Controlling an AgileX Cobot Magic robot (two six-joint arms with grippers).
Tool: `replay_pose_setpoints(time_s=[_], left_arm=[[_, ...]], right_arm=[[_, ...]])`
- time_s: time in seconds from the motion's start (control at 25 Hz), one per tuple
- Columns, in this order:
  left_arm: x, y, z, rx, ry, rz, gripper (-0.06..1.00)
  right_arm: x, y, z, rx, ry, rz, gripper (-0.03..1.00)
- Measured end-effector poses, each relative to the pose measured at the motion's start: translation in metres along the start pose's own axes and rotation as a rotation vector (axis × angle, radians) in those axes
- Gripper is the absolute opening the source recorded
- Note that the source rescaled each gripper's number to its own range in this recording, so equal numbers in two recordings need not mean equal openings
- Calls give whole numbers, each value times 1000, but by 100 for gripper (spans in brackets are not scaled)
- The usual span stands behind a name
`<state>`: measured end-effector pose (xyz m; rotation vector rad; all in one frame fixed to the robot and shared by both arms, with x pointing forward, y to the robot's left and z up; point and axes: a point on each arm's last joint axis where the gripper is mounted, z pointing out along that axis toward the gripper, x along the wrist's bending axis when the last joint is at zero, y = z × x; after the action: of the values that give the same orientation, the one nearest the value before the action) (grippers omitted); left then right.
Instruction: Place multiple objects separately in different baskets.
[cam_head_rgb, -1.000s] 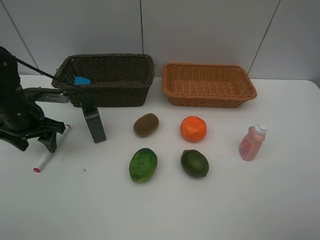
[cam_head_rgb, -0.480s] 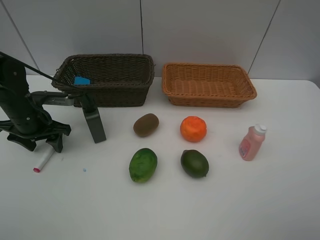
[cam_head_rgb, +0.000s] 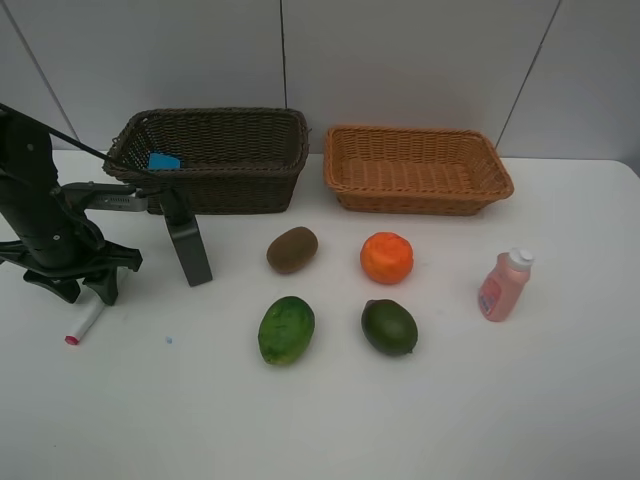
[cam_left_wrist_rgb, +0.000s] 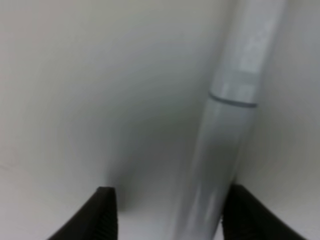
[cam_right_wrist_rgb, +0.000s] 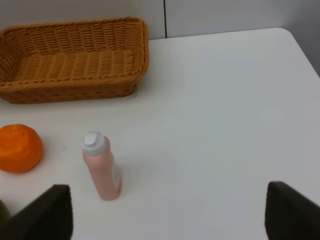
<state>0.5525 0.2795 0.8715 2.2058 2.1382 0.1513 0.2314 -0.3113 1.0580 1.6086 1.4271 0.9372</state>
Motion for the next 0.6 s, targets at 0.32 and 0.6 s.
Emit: replay_pose_setpoints(time_s=[0.32,0.6], left_arm=[[0,0,0,2,-2,-3,0],[0,4,-33,-25,-12,-24,0]], right_arm=[[0,0,0,0,0,0,94],[0,0,0,0,0,0,94]])
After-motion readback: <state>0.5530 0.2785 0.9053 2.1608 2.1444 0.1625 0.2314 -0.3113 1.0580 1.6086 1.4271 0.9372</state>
